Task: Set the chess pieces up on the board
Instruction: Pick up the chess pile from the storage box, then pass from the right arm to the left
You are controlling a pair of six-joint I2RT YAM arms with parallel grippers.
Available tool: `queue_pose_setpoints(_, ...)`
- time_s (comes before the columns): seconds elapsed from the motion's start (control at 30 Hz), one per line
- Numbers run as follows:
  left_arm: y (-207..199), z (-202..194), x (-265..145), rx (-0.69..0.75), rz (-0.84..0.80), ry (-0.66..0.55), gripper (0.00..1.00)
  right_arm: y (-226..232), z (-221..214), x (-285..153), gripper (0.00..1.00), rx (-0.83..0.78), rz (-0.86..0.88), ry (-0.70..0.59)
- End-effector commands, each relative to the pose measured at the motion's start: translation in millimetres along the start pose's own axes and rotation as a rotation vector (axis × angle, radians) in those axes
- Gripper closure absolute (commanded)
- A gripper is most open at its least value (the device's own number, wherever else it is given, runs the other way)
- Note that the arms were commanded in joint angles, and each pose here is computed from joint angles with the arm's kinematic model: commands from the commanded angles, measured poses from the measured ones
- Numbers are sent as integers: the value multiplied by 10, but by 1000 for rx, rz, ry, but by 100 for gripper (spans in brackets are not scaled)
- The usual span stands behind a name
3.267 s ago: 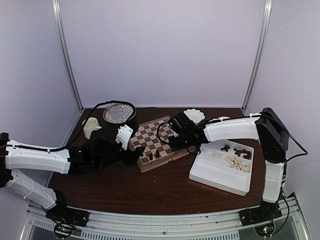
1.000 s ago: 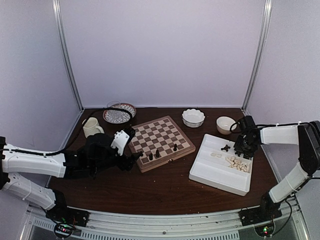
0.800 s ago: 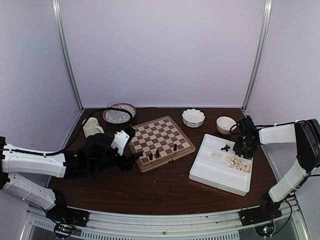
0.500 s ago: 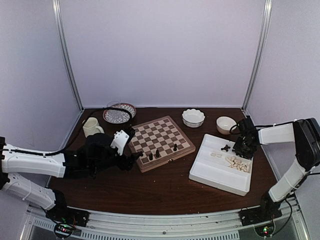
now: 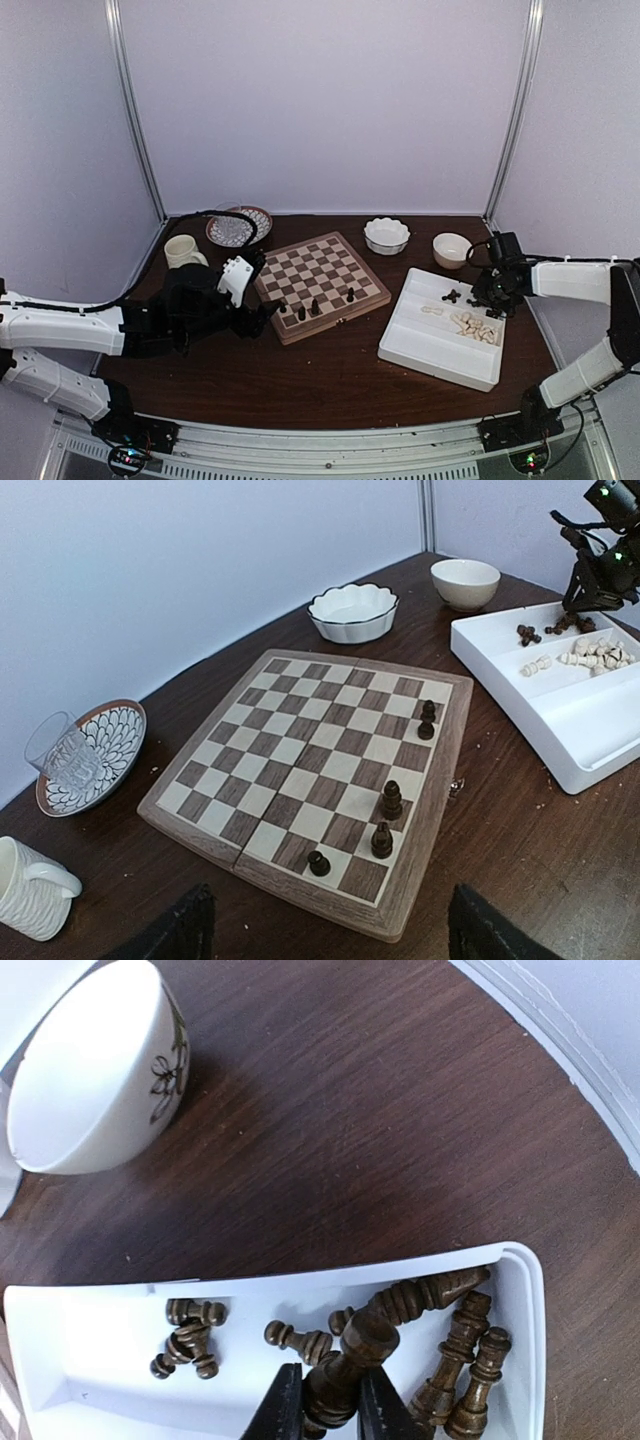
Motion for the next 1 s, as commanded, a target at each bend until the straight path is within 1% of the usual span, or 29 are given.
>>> queue_pose_setpoints(0.0, 39, 79, -39, -12, 7, -39, 20, 81, 28, -111, 83, -30, 82, -19)
queue_pose_setpoints(0.1, 36, 88, -41, -12, 5, -42, 20, 223, 4, -162, 85, -75, 179, -11)
queue_pose_setpoints(0.2, 12, 91, -40, -14, -10, -44, 20, 298, -31, -213, 85, -100, 241, -6)
queue_pose_setpoints(0.47, -43, 84, -9, -14, -37, -41, 20, 355, -49, -254, 85, -114, 295, -11)
queue_pose_setpoints(0.6, -76, 83, -1, -10, -53, -40, 20, 398, -84, -234, 86, -121, 312, 11)
queue_pose_setpoints(0.73, -183, 102, -4, -1, -117, -57, 20, 493, -129, -231, 88, -130, 364, 41)
queue_pose_setpoints(0.97, -374, 137, -2, 19, -226, -93, 20, 763, -218, -367, 88, -152, 548, 79)
Point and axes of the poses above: each gripper's point midway between its finger pads, its own x axis out along the fingers, its own y axis along the line the jaws close on, z = x × y, the point moved 1 cm from there along -x, back along the fingers, and after that the axes turned 7 degrees about x, right-handed, at the moved point
